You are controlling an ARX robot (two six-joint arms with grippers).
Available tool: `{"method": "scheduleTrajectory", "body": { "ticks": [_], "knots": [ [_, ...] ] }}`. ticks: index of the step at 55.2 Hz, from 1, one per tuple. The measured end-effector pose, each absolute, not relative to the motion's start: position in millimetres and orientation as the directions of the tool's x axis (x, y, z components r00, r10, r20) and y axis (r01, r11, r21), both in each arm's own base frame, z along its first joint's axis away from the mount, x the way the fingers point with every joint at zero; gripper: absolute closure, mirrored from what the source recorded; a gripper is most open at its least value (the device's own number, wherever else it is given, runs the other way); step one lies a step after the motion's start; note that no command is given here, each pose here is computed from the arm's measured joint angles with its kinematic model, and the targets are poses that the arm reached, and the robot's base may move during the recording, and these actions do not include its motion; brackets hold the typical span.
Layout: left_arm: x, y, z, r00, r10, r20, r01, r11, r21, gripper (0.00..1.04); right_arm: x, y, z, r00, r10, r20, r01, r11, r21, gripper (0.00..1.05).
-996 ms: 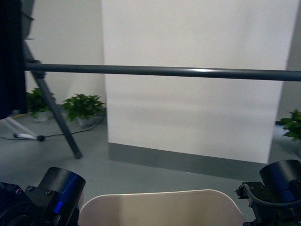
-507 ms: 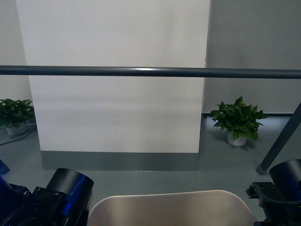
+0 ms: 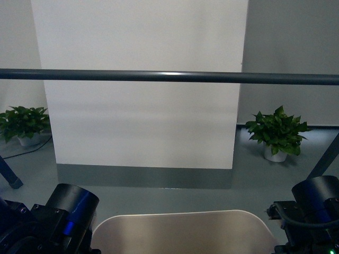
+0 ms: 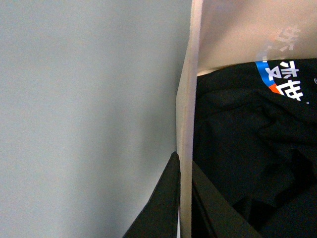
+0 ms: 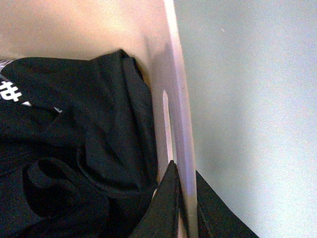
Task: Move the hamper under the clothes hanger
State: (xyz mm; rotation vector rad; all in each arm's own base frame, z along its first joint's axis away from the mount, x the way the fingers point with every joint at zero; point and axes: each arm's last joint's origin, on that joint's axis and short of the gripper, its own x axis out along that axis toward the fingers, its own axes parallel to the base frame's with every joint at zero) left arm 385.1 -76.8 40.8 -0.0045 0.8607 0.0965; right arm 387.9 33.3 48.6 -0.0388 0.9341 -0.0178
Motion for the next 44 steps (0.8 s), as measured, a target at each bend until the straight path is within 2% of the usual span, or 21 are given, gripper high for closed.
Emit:
{"method": "scheduleTrajectory", "body": {
  "ticks": [7, 12, 21, 44],
  "knots": [
    [385.8, -81.3, 42.4, 0.582, 0.081, -0.809, -0.065, 0.996, 0.052, 1.01, 386.1, 33.9, 48.1, 0.535, -0.081, -0.841, 0.179, 0.984, 0.020, 1.02],
    [384.9, -83.9, 41.8, 0.564, 0.090, -0.821, -0.055, 0.996, 0.071, 1.01, 385.0, 36.2, 44.7, 0.524, -0.084, -0.848, 0.231, 0.972, 0.047, 1.02],
    [386.0, -86.3, 36.9, 0.561, 0.111, -0.821, -0.044, 0.994, 0.104, 1.01, 383.2, 38.5, 34.3, 0.501, -0.083, -0.862, 0.259, 0.964, 0.057, 1.02],
    [377.6, -89.9, 11.6, 0.496, 0.131, -0.858, -0.022, 0.990, 0.139, 1.01, 383.9, 42.0, 9.9, 0.462, -0.111, -0.880, 0.251, 0.968, 0.010, 1.02]
  ]
}}
